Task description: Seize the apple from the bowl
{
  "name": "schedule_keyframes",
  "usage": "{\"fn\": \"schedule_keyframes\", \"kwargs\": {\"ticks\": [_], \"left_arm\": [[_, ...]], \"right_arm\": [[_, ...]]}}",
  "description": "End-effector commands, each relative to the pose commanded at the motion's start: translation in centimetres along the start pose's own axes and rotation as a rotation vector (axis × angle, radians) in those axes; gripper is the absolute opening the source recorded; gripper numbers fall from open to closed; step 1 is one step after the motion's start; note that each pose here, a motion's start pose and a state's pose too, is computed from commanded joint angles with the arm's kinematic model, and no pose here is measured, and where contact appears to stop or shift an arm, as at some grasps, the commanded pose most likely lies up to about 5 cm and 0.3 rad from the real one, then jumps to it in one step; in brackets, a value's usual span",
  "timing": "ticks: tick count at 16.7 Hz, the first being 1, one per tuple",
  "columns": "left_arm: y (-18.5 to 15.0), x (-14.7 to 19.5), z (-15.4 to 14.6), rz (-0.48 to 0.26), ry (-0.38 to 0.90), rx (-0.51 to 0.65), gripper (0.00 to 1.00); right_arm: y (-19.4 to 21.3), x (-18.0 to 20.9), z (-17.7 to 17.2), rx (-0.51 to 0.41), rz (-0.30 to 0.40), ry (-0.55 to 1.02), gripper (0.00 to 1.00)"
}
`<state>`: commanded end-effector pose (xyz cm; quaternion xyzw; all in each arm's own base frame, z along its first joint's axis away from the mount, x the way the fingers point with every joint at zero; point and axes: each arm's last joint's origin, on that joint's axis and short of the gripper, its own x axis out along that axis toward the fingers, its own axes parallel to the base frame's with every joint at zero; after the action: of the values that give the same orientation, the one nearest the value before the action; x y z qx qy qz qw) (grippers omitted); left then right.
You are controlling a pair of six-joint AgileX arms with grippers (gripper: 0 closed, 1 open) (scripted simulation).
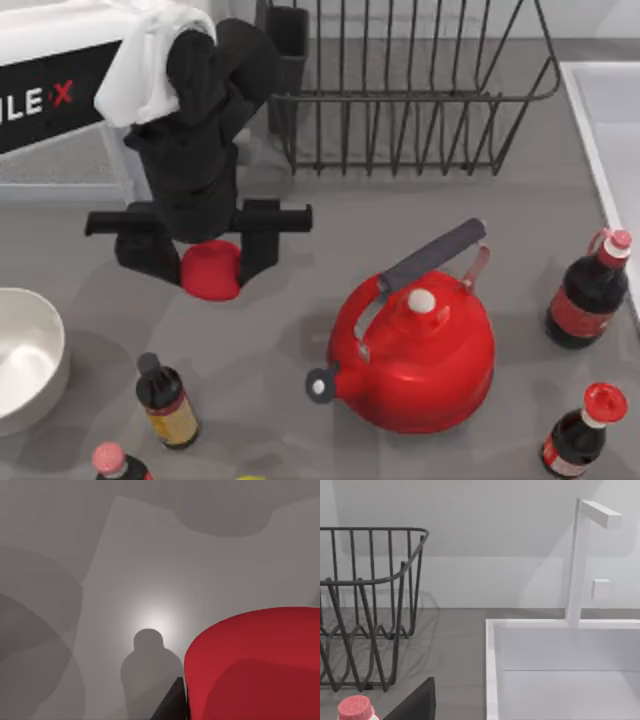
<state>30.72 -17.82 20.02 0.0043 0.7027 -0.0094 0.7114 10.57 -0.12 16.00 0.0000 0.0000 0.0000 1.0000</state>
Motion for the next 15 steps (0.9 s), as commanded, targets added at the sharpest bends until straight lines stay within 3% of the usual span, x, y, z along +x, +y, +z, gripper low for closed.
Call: {"fn": "schedule_keyframes", "kwargs": {"ticks": [4, 8, 15], "left_arm": [[0.2, 3.8, -0.5, 0.006, 0.010, 0.001, 0.00], [0.2, 4.1, -0.6, 0.007, 0.012, 0.001, 0.00], [0.2, 4.1, -0.6, 0.007, 0.012, 0.001, 0.53]], "right_arm": [[0.0, 0.0, 0.0, 0.000, 0.000, 0.000, 1.00], [0.0, 0.0, 0.0, 0.000, 0.000, 0.000, 1.00], [0.0, 0.0, 0.0, 0.000, 0.000, 0.000, 1.00]]}}
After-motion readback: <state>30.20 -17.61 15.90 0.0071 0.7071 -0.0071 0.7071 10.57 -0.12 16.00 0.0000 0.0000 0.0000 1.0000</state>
